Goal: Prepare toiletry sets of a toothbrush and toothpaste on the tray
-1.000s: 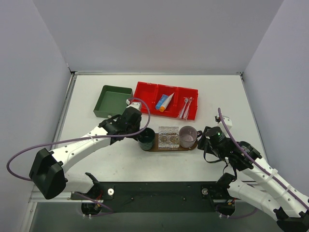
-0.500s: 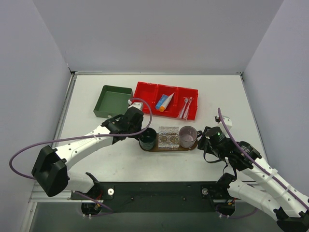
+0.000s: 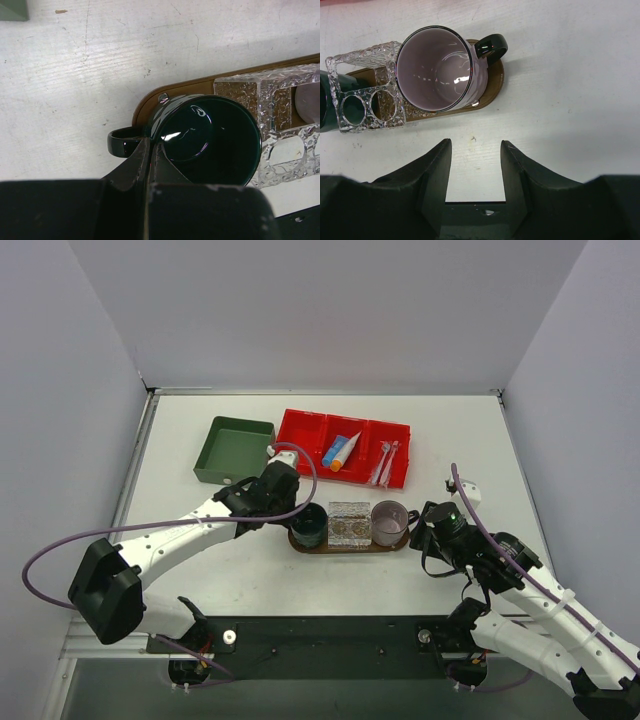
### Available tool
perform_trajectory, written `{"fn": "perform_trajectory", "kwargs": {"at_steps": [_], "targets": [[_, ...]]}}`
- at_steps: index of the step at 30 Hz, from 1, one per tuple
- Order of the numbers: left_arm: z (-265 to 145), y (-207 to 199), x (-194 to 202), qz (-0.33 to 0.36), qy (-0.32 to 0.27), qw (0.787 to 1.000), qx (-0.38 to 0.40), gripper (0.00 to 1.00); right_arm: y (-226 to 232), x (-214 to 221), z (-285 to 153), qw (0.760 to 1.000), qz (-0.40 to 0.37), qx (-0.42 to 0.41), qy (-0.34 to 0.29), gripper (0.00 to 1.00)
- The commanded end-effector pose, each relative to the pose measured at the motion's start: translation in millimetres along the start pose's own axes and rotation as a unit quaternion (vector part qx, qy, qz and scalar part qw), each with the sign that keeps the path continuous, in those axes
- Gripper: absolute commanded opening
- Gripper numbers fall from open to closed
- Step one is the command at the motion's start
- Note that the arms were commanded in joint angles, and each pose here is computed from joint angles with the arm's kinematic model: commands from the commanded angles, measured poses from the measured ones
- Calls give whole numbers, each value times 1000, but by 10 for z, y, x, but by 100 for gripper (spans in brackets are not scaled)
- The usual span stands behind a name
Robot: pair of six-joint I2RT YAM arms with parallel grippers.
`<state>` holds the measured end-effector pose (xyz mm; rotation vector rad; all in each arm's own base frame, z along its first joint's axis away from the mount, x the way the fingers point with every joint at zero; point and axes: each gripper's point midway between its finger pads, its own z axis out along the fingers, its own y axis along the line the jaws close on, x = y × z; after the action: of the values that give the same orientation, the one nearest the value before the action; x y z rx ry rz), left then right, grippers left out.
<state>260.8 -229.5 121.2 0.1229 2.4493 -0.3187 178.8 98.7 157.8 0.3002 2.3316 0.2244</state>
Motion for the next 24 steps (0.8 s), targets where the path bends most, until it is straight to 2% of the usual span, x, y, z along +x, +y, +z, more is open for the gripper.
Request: {"fn": "perform_trajectory", "kwargs": {"at_steps": [1,20,24], "targets": [[-78,-243,-352,-24,-55,998,35,0,-73,-8,39,1000,-6,18,-8,40],[-93,-224,-340,-27,-54,998,31,0,-64,2,51,1000,-9,18,-5,48],[-94,-223,-339,-26,-53,998,30,4,-63,6,52,1000,-9,18,-4,50]]}}
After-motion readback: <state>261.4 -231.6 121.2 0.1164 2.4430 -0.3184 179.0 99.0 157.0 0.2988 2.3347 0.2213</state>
